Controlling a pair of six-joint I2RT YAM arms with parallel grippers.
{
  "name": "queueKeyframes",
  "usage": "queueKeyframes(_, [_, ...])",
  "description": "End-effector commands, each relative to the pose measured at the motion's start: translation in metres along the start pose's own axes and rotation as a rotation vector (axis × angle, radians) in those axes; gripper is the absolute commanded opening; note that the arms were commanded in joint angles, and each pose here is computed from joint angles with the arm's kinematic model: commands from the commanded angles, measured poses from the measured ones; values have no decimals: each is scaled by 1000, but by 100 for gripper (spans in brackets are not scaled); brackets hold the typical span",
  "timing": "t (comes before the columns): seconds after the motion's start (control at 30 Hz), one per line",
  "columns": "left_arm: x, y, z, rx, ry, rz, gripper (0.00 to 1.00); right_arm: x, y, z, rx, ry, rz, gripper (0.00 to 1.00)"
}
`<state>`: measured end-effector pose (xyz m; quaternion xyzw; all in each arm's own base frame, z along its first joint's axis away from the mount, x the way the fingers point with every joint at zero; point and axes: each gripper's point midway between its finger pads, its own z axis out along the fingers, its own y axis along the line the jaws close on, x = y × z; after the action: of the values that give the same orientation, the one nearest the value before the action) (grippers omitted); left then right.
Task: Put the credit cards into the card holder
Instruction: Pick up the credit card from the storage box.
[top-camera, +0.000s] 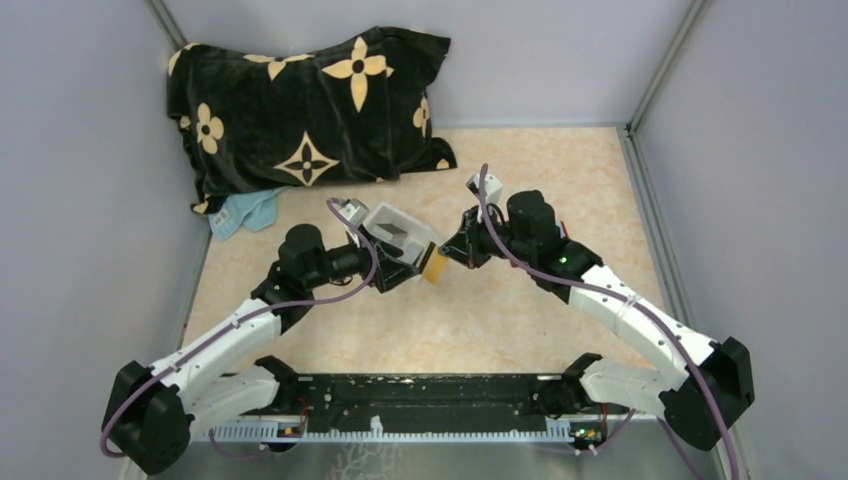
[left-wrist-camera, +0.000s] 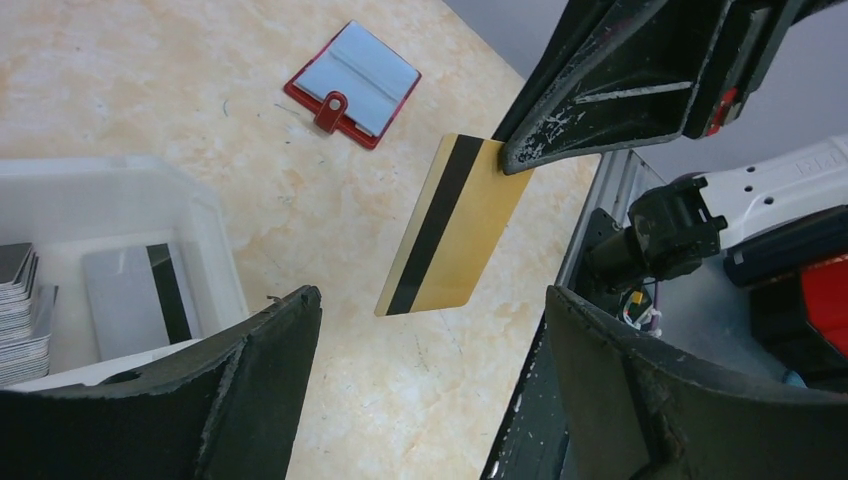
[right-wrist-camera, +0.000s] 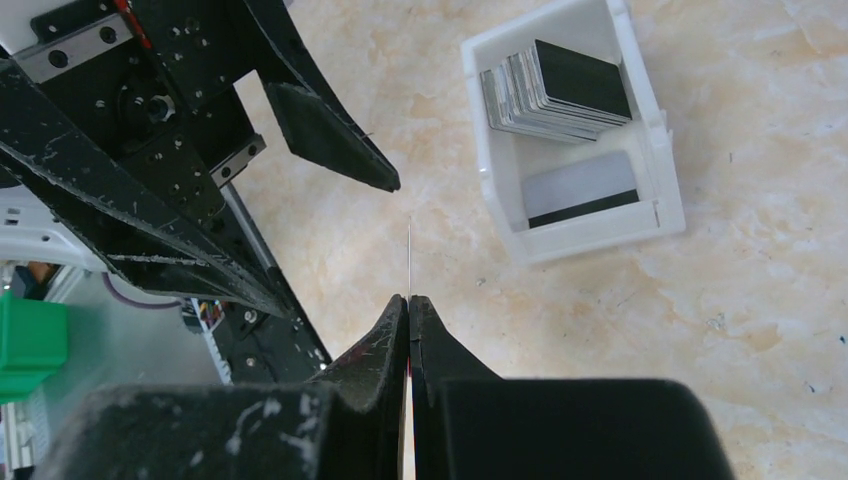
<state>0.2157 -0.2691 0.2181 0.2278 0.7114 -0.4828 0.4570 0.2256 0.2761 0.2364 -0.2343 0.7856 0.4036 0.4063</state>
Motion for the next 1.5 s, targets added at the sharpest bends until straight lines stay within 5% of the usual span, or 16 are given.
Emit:
queueKeyframes(0.0, [-6, -18, 4, 102, 1, 36, 89, -17, 16, 2, -123, -51, 21, 0])
queueKeyframes(0.43, [-1, -7, 21, 106, 41, 48, 87, -2, 22, 18, -234, 14, 64, 0])
queueKeyframes(0.77, [9, -10, 23, 173, 95, 32, 45, 0, 10, 26, -252, 30, 97, 0])
queueKeyframes(0.97, [10, -8, 19, 187, 86, 0, 32, -7, -2, 25, -277, 11, 130, 0])
queueKeyframes(1.1, [12, -8, 20, 218, 98, -27, 2, -6, -5, 29, -285, 20, 138, 0])
queueKeyframes(1.17, [14, -9, 22, 239, 111, -41, 0, -7, -5, 29, -289, 12, 136, 0])
queueKeyframes(1.47, [14, 16, 30, 104, 68, -93, 0, -16, -29, 15, -71, -52, 102, 40])
